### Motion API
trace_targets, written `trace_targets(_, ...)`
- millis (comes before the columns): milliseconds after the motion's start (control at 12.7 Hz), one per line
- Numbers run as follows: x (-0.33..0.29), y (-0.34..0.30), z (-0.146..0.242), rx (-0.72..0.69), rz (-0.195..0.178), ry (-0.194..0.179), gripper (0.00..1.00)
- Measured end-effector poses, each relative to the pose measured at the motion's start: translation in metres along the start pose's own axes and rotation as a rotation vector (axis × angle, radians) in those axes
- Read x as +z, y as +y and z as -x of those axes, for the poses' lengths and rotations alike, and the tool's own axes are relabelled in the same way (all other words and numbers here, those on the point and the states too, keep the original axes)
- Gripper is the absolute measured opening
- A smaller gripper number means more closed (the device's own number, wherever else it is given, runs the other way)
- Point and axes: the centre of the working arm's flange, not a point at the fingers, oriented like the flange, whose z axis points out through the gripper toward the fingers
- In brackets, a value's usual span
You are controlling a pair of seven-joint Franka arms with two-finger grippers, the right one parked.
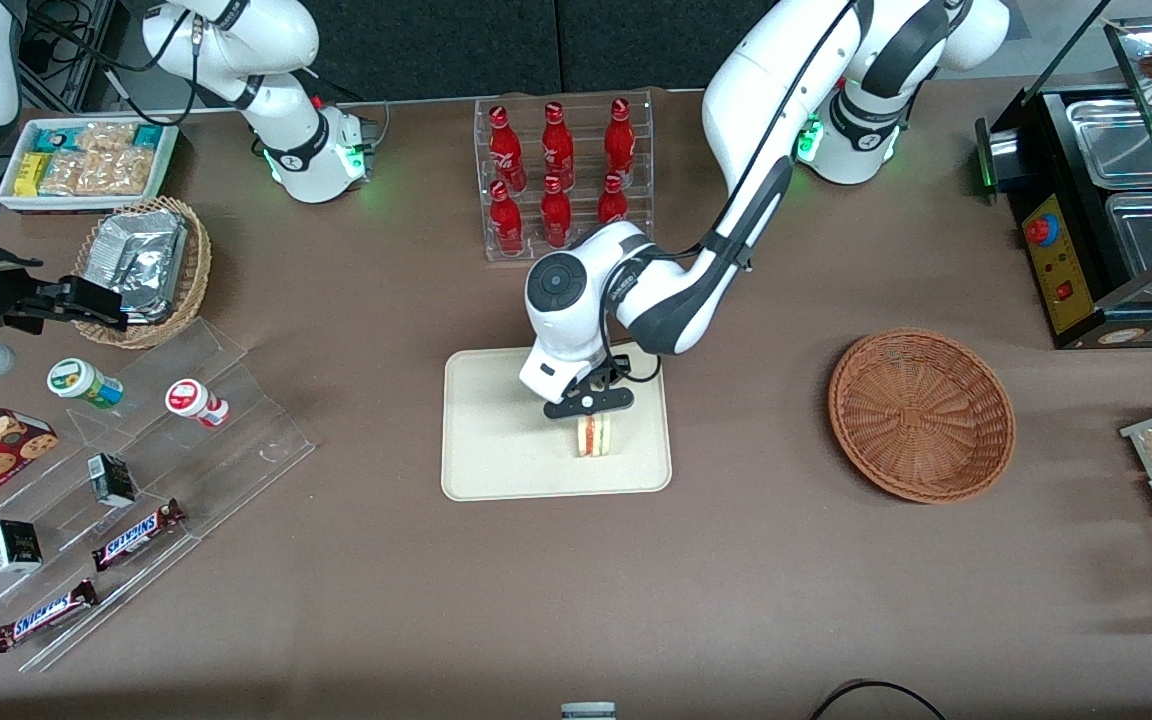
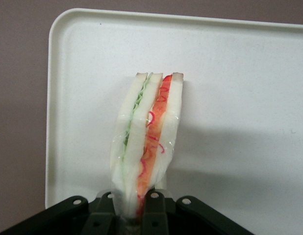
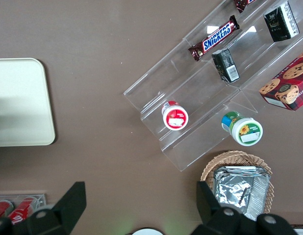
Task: Place sandwich from basket to tray
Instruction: 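Lower the sandwich onto the tray and open the left gripper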
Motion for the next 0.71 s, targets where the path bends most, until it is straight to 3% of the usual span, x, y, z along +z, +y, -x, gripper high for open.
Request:
trace_targets(157,0.003,0.005,0.001,0.002,0.001,0.003,0.15)
trace_targets(236,0.006,0.006,0.002,0.009,-0.006,0.01,0.22)
trace_targets(472,0.008,0.006,0.002,0.015,-0.017,0.026,0.54)
trace_targets(709,-0.002,0.008,-0.003,0.004,-0.002,0.039,0.88)
